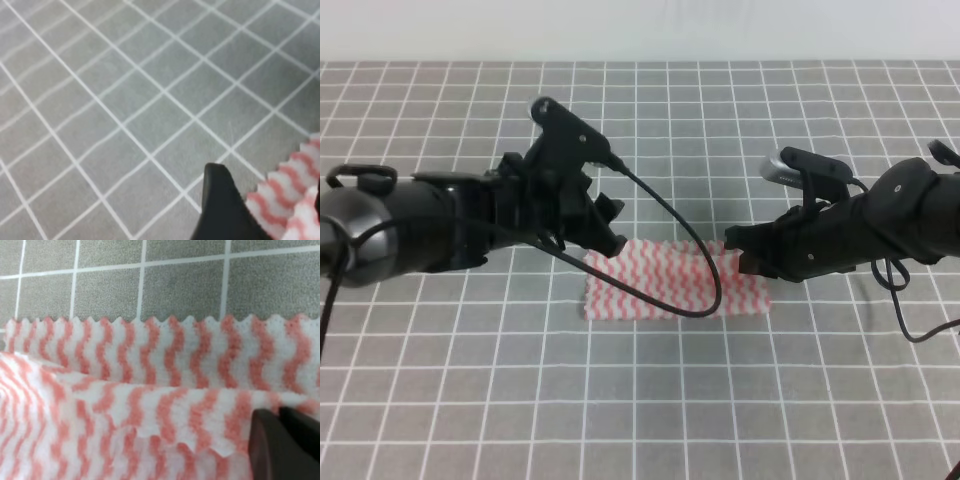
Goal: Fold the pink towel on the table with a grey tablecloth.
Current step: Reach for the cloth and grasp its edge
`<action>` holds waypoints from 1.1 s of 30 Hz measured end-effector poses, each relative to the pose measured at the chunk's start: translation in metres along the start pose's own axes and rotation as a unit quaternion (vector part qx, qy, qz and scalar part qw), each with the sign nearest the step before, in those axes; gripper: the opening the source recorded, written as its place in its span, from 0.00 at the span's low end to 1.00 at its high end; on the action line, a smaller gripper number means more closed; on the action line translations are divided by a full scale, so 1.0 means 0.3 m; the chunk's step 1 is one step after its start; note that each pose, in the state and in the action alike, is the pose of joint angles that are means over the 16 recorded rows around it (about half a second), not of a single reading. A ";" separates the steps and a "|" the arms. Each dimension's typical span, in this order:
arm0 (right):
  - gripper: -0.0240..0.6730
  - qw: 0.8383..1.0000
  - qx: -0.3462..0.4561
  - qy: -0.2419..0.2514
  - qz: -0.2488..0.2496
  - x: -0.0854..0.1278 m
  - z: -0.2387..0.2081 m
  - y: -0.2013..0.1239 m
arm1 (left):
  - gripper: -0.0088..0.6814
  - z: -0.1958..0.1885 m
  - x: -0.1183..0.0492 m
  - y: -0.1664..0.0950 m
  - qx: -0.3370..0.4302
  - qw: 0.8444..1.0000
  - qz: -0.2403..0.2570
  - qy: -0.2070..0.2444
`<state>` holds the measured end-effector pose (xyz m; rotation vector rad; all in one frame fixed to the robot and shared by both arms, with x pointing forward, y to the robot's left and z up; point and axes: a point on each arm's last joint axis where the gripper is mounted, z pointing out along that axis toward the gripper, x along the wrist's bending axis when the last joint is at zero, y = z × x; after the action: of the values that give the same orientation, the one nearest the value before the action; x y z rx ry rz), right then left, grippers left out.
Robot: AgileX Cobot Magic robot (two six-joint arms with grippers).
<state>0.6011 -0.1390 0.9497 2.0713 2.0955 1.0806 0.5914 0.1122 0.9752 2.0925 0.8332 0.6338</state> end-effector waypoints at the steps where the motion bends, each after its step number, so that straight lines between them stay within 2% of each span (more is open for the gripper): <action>1: 0.01 1.000 0.000 0.000 0.000 0.000 0.000 0.000 | 0.44 -0.003 -0.002 0.007 -0.005 1.000 0.000 -0.004; 7: 0.01 1.000 -0.002 0.000 0.000 0.000 -0.001 0.001 | 0.25 0.009 -0.022 0.010 -0.017 0.999 -0.005 -0.038; 15: 0.02 1.000 -0.003 0.001 0.003 0.001 -0.001 0.002 | 0.03 0.081 -0.055 -0.058 0.004 0.996 -0.018 -0.083; 20: 0.06 1.000 -0.006 0.002 0.009 0.001 -0.001 0.004 | 0.01 0.117 -0.062 -0.099 0.023 0.996 -0.023 -0.089; 33: 0.37 0.999 -0.046 -0.004 0.028 -0.008 -0.011 0.041 | 0.01 0.138 -0.064 -0.127 0.036 0.995 -0.021 -0.088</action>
<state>0.6108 -0.1439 0.9569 2.1003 1.9552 1.1519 0.5931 0.0964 0.9179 2.1542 0.8072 0.3947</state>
